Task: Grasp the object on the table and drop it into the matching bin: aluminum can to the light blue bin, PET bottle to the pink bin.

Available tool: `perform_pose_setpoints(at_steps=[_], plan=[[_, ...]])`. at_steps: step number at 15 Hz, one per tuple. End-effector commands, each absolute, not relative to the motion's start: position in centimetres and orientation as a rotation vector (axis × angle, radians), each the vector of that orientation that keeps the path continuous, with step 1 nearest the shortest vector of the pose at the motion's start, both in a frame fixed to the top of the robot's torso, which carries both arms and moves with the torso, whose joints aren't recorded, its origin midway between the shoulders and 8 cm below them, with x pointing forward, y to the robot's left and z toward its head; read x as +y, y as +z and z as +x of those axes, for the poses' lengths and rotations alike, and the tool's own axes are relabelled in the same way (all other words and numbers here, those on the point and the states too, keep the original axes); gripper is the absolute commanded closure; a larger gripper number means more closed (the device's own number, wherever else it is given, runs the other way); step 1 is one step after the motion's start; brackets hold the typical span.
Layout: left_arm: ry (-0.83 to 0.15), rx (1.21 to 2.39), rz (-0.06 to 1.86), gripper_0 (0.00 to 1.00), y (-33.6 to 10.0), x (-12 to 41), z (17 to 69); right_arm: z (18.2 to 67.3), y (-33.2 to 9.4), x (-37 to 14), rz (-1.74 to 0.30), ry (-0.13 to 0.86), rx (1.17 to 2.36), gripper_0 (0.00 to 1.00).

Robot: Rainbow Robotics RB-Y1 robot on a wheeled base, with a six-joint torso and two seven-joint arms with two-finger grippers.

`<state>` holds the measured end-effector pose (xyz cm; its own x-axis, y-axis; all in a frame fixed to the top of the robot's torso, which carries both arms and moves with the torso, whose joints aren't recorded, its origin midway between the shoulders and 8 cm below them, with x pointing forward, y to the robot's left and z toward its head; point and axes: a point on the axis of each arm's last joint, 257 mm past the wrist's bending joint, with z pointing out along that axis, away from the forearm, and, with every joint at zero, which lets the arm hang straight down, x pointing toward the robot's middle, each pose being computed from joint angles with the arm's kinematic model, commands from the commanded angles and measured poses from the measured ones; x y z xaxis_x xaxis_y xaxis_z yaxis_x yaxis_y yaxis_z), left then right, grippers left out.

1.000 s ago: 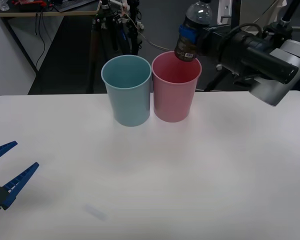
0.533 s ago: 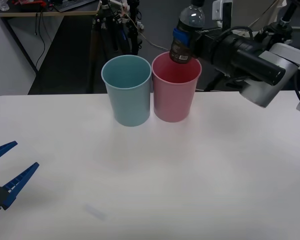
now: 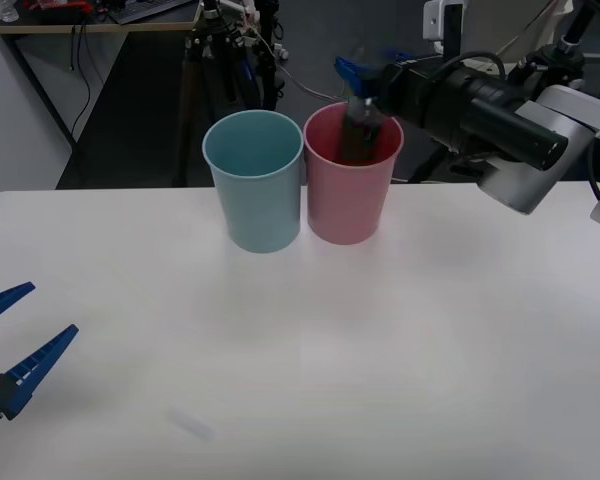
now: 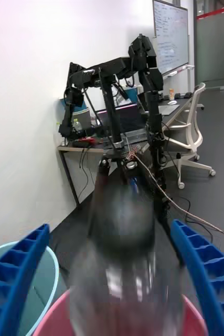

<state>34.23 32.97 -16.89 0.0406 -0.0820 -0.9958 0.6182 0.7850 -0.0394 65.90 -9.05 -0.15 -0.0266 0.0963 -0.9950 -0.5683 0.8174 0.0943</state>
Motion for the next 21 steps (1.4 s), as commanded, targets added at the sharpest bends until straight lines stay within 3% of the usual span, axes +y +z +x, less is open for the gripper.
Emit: perform_pose_setpoints(at_steps=[1,13,16,21], plan=[[-0.567,1.441,0.465,0.00,-16.9,33.0,34.2,65.9,0.3,-9.0,-0.397,0.555,1.503,0.00],[-0.567,1.441,0.465,0.00,-16.9,33.0,34.2,63.5,1.7,-10.2,-0.447,0.553,1.468,0.00],[-0.567,1.441,0.465,0.00,-16.9,33.0,34.2,61.3,2.7,-10.9,-0.519,0.513,1.404,0.00],[-0.567,1.441,0.465,0.00,-16.9,33.0,34.2,56.0,2.5,-12.9,-0.551,0.547,1.364,0.00]])
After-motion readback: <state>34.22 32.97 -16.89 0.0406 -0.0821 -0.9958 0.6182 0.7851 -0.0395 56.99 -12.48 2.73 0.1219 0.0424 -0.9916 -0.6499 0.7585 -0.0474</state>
